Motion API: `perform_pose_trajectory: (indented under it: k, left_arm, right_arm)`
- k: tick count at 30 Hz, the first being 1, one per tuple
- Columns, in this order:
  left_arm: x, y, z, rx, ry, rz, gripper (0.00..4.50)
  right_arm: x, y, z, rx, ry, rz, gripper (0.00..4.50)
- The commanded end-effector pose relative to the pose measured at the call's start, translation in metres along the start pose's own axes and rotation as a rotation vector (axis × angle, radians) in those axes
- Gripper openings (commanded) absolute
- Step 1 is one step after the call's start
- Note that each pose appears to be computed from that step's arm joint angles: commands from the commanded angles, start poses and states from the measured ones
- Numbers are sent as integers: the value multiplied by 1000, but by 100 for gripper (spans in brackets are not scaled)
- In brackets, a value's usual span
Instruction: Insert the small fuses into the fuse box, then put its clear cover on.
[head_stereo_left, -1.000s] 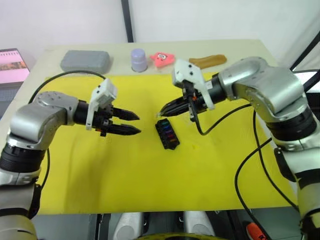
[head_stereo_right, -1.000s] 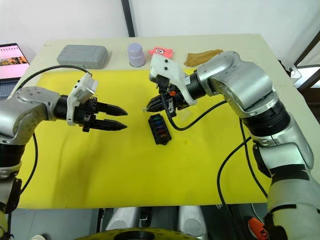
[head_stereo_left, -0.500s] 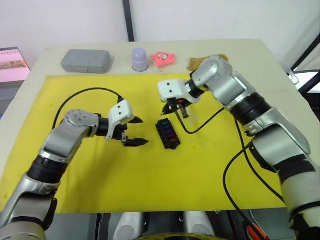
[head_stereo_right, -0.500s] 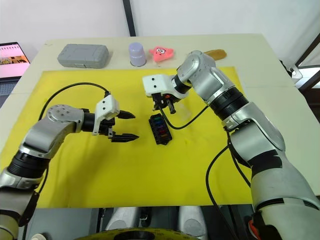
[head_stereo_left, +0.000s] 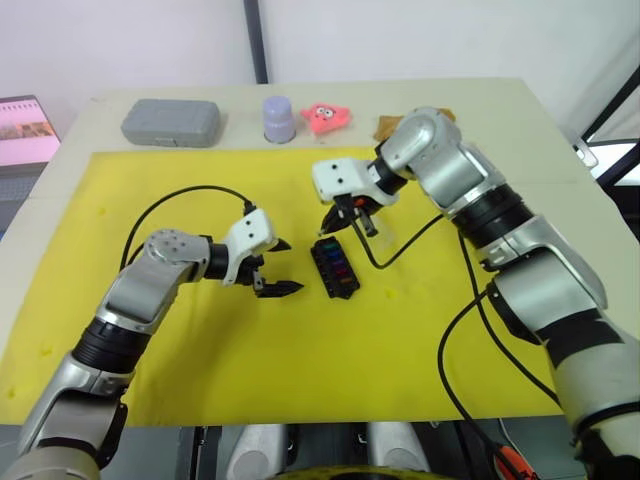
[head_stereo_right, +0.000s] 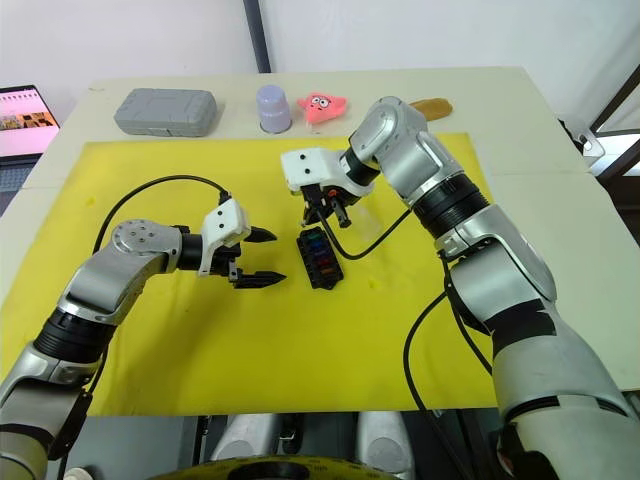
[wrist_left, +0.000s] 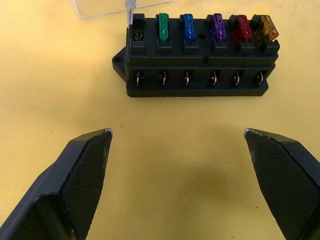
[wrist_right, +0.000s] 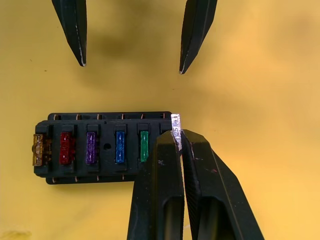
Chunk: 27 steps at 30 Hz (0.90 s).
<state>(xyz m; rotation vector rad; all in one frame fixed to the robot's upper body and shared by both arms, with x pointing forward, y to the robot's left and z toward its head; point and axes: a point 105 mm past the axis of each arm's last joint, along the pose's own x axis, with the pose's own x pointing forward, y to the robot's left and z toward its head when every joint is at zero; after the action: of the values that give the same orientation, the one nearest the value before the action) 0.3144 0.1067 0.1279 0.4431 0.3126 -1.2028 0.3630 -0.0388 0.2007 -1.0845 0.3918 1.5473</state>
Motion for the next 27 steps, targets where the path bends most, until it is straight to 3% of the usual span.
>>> perform_pose_trajectory:
  k: [1,27]
  left_arm:
    - [-1,-1,7,38,-18,3,444]
    - [0,-2,8,33,-24,-2,444]
  right_arm:
    - [-6,-3,8,-34,-8,-18,0]
    - [7,-5,-5,-18,14,-4,0]
